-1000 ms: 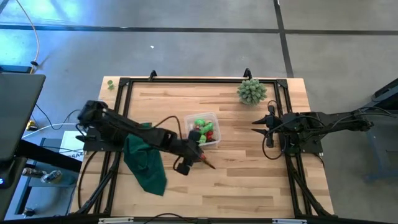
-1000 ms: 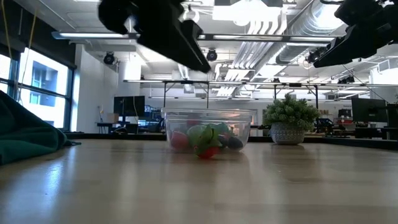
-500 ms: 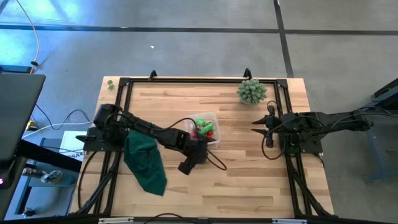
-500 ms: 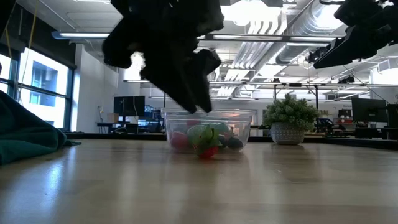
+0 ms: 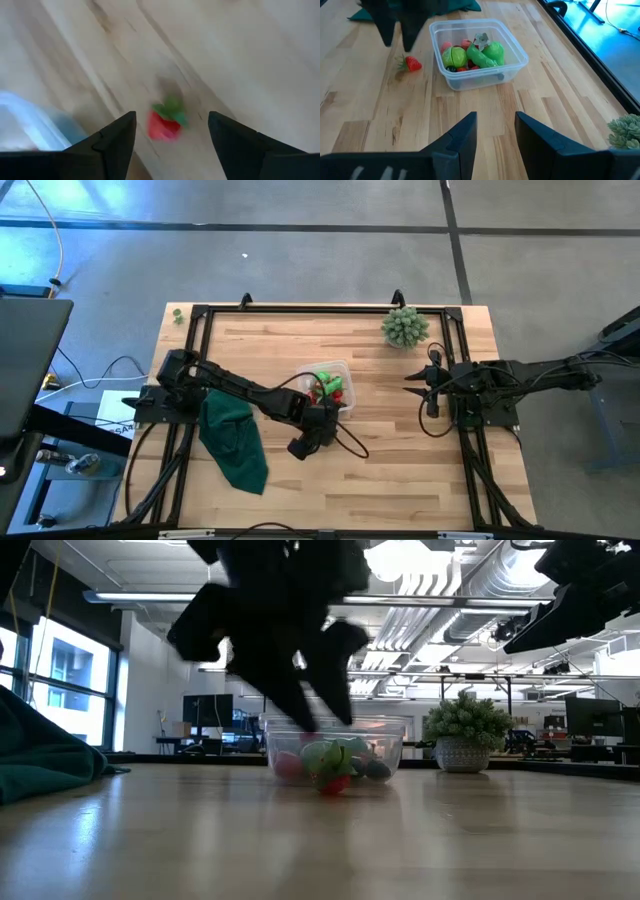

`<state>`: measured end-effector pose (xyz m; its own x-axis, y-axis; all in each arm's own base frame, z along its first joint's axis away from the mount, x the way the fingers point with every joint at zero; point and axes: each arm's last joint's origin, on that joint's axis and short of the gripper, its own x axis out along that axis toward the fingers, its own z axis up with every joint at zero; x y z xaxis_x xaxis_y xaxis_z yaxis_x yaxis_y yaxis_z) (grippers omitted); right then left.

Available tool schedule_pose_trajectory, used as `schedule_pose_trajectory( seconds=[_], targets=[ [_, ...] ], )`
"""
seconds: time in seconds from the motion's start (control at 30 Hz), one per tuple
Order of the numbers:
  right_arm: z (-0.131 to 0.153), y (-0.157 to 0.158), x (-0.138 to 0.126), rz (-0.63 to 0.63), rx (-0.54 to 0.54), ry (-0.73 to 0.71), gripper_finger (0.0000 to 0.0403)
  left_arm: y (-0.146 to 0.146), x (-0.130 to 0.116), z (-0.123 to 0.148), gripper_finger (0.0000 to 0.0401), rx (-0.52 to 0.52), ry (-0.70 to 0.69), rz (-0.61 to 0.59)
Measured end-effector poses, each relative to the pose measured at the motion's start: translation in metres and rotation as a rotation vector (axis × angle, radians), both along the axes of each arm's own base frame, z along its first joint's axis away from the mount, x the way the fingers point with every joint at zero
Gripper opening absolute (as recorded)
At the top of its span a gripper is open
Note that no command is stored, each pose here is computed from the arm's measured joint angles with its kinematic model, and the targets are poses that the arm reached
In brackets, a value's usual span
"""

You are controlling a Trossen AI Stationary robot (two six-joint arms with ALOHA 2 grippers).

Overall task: Pick and placing Produce into tupperware
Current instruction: Put the strawberry into the transparent bin

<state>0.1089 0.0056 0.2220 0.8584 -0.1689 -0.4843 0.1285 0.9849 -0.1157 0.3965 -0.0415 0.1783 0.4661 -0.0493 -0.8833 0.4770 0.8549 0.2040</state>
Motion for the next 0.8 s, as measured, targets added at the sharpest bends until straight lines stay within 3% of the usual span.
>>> schedule_pose_trajectory(
  seconds=[0.17, 0.43, 0.8],
  targets=[
    [0.000, 0.000, 0.000, 0.000, 0.000, -0.001, 0.0123, -0.001, 0.003, -0.017, 0.0240, -0.024, 0.060, -0.013],
    [0.000, 0.000, 0.000, 0.001, 0.000, -0.001, 0.0123, -0.001, 0.008, -0.014, 0.0241, 0.039, 0.039, -0.050],
    [0.000, 0.000, 0.000, 0.000, 0.000, -0.003, 0.0123, 0.000, 0.013, -0.030, 0.0242, 0.051, 0.057, -0.061]
  ],
)
